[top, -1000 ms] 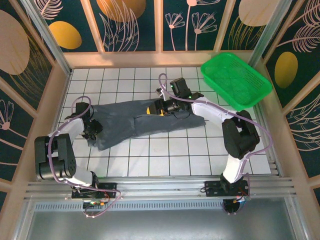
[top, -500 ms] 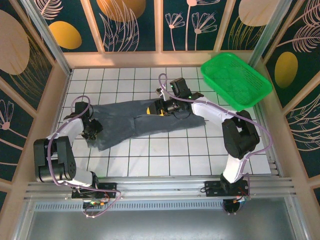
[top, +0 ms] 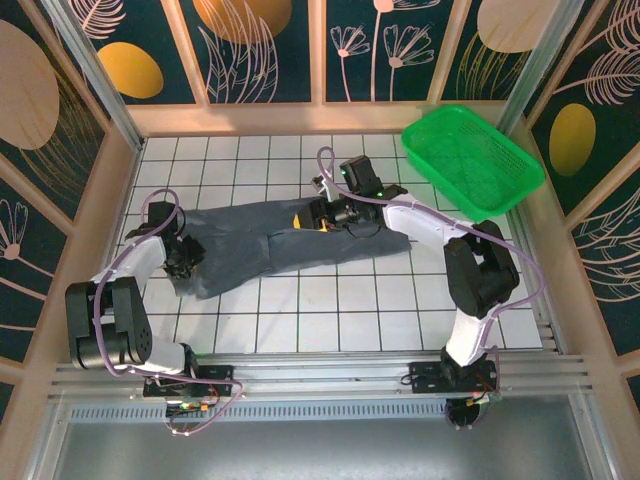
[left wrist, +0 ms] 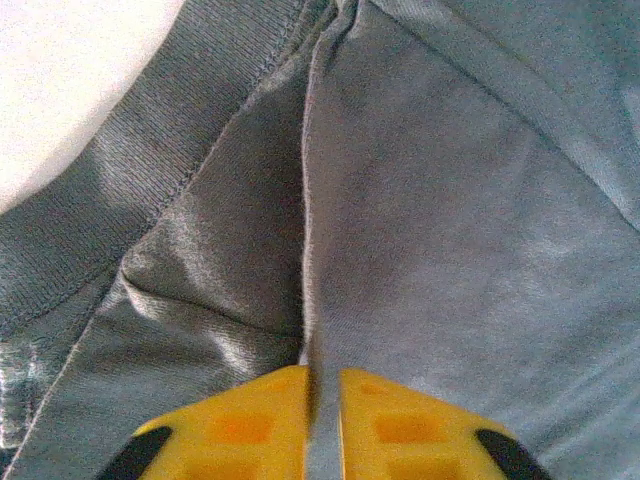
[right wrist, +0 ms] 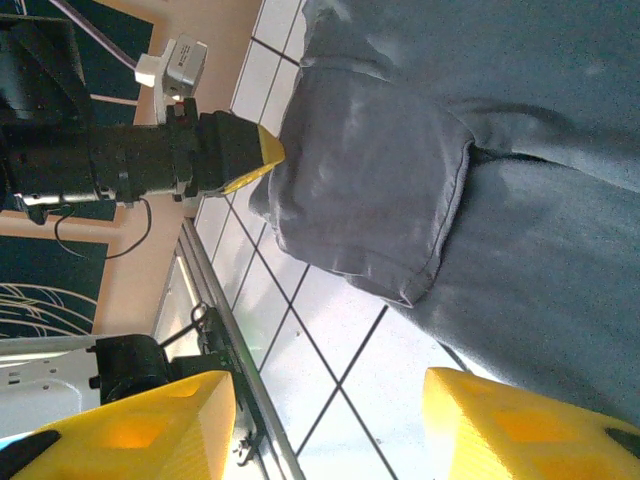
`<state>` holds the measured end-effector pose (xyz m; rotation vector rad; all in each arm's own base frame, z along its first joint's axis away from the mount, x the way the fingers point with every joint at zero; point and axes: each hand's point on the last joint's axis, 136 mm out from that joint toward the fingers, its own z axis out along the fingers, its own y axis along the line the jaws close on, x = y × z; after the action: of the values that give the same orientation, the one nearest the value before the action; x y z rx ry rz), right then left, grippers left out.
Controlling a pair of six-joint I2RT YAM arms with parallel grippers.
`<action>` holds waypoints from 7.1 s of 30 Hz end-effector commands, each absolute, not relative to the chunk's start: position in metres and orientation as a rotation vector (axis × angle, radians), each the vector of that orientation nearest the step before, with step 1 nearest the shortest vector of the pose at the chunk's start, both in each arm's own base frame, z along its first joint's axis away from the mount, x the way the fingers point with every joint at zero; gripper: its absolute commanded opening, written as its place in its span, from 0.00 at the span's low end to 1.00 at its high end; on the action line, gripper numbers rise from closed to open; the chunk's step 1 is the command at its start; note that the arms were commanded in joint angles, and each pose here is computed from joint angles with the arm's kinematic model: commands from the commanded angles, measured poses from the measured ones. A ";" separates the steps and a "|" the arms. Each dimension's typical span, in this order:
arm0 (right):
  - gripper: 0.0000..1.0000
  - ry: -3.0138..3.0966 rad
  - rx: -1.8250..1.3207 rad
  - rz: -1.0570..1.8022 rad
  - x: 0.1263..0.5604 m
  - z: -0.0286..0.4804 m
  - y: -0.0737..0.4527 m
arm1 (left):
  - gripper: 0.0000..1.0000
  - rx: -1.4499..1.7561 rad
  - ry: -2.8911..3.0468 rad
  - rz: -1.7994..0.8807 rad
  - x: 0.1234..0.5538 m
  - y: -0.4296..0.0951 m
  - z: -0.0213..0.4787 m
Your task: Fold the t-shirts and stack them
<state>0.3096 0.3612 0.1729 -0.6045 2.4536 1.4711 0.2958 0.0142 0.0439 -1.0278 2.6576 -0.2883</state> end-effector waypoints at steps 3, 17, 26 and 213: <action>0.53 2.446 -0.608 1.474 0.309 0.176 0.360 | 0.00 -1.026 2.682 -0.259 0.291 0.017 0.042; 0.52 2.461 -0.561 1.440 0.317 0.172 0.353 | 0.00 -1.031 2.564 -0.068 0.314 0.047 0.093; 0.52 2.483 -0.513 1.405 0.320 0.166 0.342 | 0.00 -1.016 2.599 -0.003 0.344 0.057 0.068; 0.62 2.678 0.257 0.558 0.386 0.117 0.183 | 0.64 -0.829 2.652 -1.050 0.348 -0.215 0.085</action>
<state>0.4142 0.1869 0.1254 0.2231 2.6733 0.5400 0.3717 -0.2062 0.0825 -0.7576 2.6809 -0.9458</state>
